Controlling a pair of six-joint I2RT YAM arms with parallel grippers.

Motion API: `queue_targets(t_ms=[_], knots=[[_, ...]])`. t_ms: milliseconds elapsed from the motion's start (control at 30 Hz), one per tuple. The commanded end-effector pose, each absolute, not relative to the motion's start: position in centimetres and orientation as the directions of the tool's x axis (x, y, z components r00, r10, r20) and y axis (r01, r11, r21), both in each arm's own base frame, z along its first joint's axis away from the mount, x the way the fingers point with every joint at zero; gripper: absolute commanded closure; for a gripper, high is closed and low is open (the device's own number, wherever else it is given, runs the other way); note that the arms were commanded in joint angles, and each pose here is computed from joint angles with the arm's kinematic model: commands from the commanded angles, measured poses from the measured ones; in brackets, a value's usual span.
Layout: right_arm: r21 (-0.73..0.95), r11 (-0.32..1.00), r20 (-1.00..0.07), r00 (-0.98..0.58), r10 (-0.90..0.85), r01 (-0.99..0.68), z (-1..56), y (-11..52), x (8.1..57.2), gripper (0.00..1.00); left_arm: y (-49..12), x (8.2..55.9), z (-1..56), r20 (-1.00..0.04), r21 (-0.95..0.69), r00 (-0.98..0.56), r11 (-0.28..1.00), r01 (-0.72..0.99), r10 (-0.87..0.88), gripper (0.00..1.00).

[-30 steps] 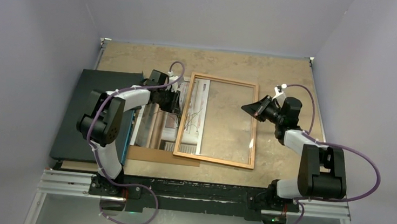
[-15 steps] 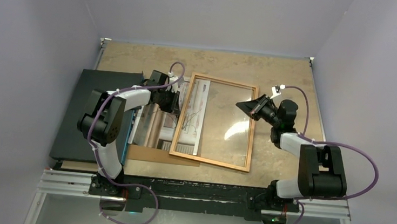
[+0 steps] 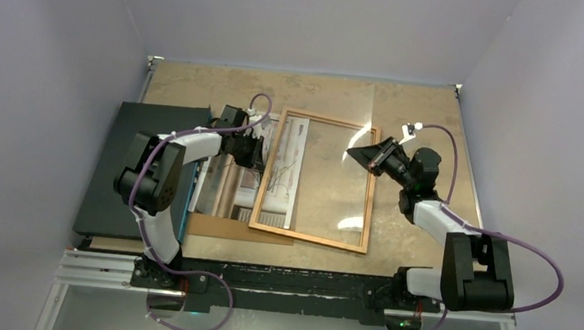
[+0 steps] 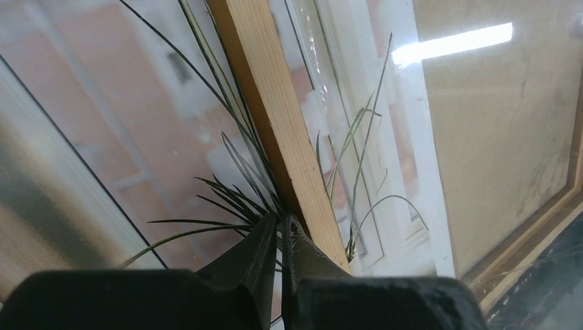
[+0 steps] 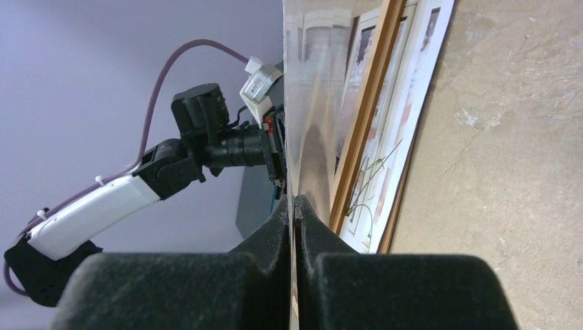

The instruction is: Put the photo into the frame

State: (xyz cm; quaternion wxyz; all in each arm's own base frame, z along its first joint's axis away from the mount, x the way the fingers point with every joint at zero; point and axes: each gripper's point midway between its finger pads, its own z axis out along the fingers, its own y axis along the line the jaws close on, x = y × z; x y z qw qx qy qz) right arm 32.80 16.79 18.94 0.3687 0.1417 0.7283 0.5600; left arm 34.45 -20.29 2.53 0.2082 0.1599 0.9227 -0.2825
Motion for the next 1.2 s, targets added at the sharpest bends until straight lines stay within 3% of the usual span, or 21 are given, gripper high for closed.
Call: queue_targets(t_ms=[0, 300, 1167], knots=[[0.917, 0.348, -0.385, -0.663, 0.642, -0.195, 18.4, 16.5, 33.2, 1.00, -20.8, 34.2, 3.4, -0.491, -0.471, -0.854, 0.771, 0.428, 0.174, 0.96], [0.934, 0.348, -0.314, -0.636, 0.705, -0.076, 16.2, 15.6, 33.1, 1.00, -20.9, 33.6, 3.3, -0.476, -0.488, -0.862, 0.763, 0.424, 0.175, 0.99], [0.939, 0.325, -0.320, -0.645, 0.694, -0.117, 16.2, 17.2, 33.6, 1.00, -20.9, 32.3, 2.1, -0.440, -0.521, -0.883, 0.754, 0.401, 0.165, 1.00]])
